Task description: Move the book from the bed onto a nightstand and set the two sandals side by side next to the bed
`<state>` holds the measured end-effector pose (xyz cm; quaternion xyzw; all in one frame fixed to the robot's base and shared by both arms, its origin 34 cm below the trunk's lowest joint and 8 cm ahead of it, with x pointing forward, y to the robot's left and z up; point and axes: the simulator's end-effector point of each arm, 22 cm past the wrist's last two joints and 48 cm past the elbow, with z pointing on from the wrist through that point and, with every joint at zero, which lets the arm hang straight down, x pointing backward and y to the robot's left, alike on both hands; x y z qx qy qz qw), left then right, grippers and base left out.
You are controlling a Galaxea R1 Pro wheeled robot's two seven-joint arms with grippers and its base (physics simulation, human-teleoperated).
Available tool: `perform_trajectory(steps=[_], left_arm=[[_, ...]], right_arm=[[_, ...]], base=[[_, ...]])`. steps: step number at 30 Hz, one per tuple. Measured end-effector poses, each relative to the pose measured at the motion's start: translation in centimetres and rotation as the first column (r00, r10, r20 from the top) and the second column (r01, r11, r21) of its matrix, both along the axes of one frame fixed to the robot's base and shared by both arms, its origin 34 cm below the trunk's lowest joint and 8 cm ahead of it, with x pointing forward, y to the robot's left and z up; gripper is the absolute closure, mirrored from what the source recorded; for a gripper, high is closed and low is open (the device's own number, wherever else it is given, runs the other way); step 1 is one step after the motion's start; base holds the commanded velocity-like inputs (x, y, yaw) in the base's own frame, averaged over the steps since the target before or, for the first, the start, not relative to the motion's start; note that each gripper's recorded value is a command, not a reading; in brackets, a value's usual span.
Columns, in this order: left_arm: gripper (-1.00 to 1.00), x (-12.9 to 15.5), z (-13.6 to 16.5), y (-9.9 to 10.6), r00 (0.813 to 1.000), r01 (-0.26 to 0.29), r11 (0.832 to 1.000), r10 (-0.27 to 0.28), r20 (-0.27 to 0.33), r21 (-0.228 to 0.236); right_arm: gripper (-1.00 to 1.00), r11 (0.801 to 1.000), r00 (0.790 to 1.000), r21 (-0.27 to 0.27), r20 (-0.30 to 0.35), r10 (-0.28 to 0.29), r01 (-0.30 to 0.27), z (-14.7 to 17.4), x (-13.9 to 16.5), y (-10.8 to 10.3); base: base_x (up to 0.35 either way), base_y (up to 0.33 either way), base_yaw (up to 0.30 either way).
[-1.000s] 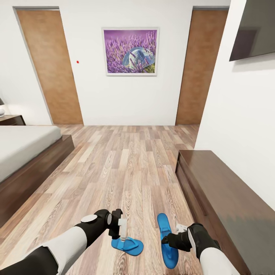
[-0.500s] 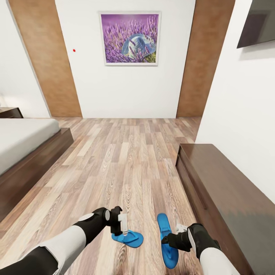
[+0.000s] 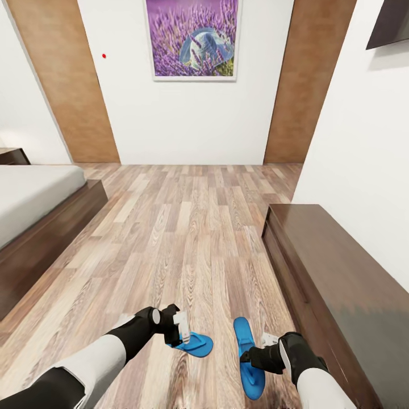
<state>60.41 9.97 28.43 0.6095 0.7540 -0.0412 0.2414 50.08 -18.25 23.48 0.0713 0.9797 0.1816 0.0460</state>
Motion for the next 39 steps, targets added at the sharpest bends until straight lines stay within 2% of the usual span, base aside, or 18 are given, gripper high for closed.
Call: perform_trajectory(steps=[16,39], left_arm=[[-1.00,-1.3,-3.3,-0.2,0.998,0.001,1.000,-0.002,-0.057,-0.011],[-1.00,-1.3,-3.2,-0.3,0.998,0.032,0.999,-0.032,-0.049,0.005]], right_arm=[[1.00,1.000,0.998,0.001,-0.064,-0.001,0.001,-2.8,-1.8,0.0],[1.00,1.000,0.998,0.004,-0.063,-0.002,0.003,-2.8,-1.8,0.1]], base=[[0.000,0.000,0.000],[0.000,0.000,0.000]])
